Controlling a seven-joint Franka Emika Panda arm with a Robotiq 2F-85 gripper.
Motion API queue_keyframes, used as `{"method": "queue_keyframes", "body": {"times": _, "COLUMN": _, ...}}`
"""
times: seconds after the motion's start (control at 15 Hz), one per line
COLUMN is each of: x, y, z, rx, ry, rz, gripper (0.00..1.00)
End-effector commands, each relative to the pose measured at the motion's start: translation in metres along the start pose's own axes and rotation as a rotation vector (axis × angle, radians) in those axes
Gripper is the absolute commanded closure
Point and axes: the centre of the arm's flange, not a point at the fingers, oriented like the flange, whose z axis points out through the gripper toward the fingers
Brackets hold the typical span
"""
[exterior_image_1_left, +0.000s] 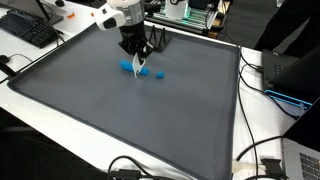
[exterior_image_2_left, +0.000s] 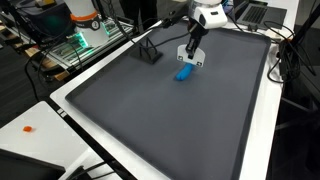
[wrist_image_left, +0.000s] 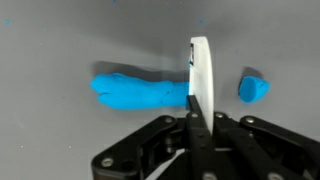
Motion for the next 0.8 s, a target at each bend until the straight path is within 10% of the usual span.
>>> {"method": "queue_keyframes", "body": {"times": 0.0, "x": -0.001, "y": 0.005, "z": 0.019, "rx": 0.003, "ry": -0.018, "rz": -0.001, "gripper": 0.99}}
{"method": "queue_keyframes", "body": {"times": 0.73, "x": -0.001, "y": 0.003, "z": 0.050, "rx": 0.054, "ry": -0.027, "rz": 0.018, "gripper": 0.99}}
